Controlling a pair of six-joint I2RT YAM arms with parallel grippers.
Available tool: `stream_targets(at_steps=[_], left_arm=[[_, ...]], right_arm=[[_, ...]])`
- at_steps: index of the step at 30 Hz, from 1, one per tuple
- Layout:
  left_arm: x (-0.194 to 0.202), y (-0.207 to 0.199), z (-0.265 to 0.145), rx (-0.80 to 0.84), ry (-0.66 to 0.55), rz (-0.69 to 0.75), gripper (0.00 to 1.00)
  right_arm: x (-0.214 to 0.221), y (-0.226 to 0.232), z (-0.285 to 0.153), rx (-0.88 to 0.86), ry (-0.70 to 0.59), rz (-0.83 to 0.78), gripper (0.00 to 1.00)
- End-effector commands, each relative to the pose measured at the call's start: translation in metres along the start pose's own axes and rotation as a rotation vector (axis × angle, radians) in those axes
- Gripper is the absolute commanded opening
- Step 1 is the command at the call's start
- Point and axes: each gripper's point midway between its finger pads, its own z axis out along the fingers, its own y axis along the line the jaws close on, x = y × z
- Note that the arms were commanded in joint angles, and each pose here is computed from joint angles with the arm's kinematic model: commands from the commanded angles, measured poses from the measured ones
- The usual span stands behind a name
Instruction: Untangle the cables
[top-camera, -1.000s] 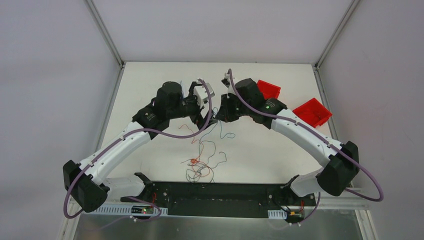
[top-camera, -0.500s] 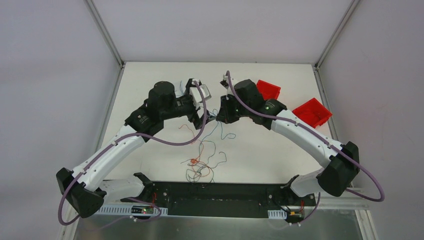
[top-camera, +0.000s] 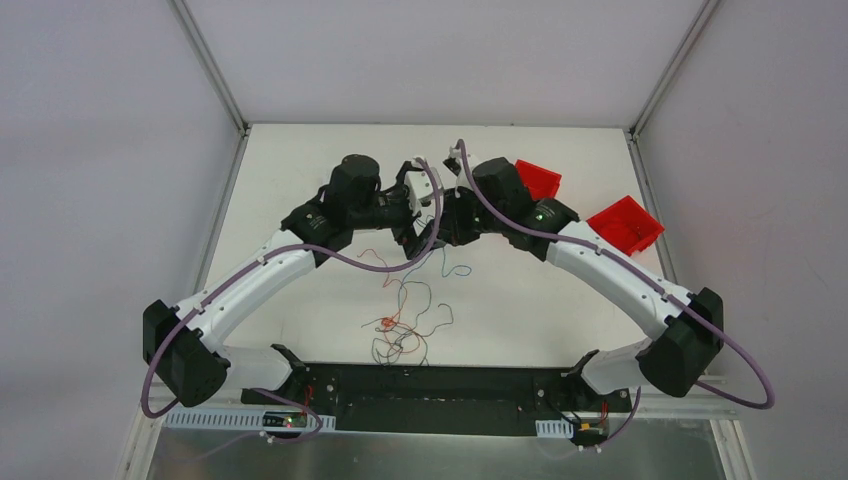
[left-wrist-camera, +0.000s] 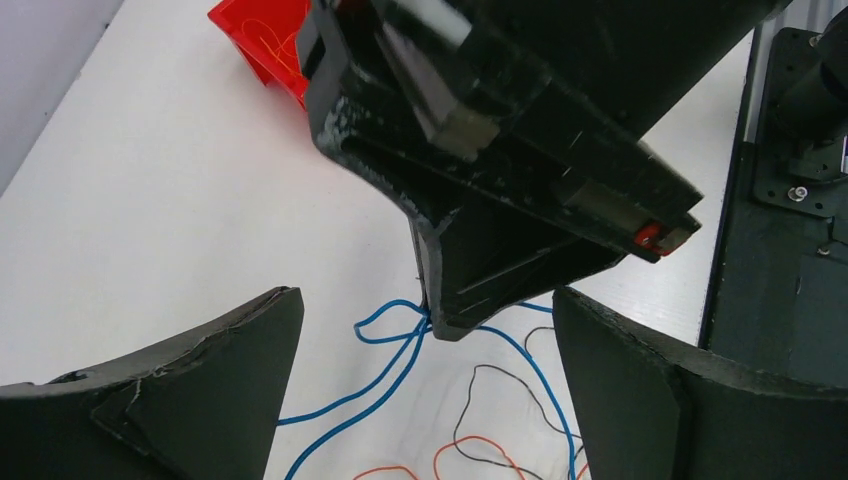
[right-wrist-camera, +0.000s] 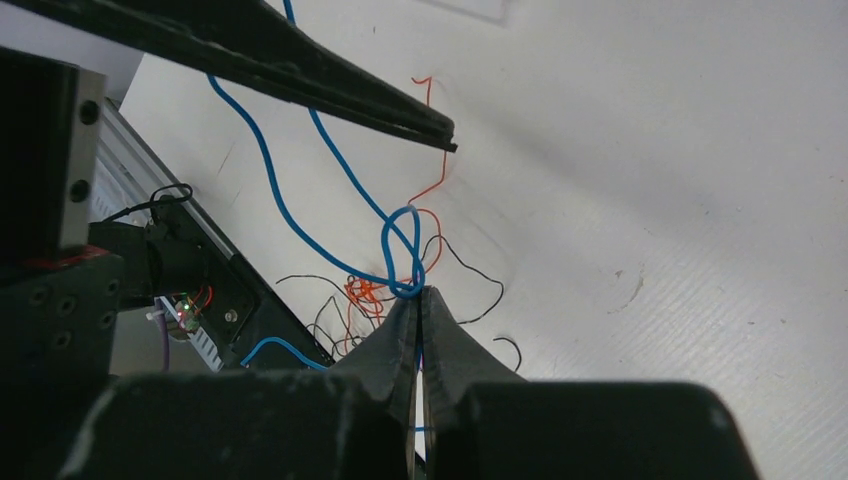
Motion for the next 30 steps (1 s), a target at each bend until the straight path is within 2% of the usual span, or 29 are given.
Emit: stream_targets(at_steps=[1, 12, 17, 21, 24, 27, 30], left_arm=[[-0.019, -0.013, 0.000, 0.047, -0.073, -0.002, 1.00], [-0.010, -0.005, 0.006, -0.042, -0.148, -0.116, 1.00], [-0.004, -0.003, 0.008, -0.061, -0.154, -0.136, 0.92], [-0.002, -0.005, 0.010, -0.049, -0.150, -0.141, 0.81], [-0.004, -0.004, 0.011, -0.050, -0.155, -0.142, 0.80], [-0.005, -0.002, 0.011, -0.063, -0.162, -0.140, 0.64], [-0.004, -0.001, 0.012, -0.067, -0.154, -0.144, 0.37]], right_arm=[[-0.031, 0.013, -0.025, -0.024, -0.124, 0.003, 0.00], [-0.055, 0.019, -0.041, -0.051, -0.268, 0.110, 0.00], [-0.056, 0.020, -0.047, -0.062, -0.274, 0.144, 0.00], [-0.054, 0.020, -0.047, -0.069, -0.260, 0.198, 0.00], [-0.053, 0.022, -0.047, -0.078, -0.254, 0.216, 0.00], [-0.050, 0.024, -0.047, -0.092, -0.243, 0.228, 0.00], [-0.049, 0.024, -0.048, -0.089, -0.242, 0.236, 0.00]])
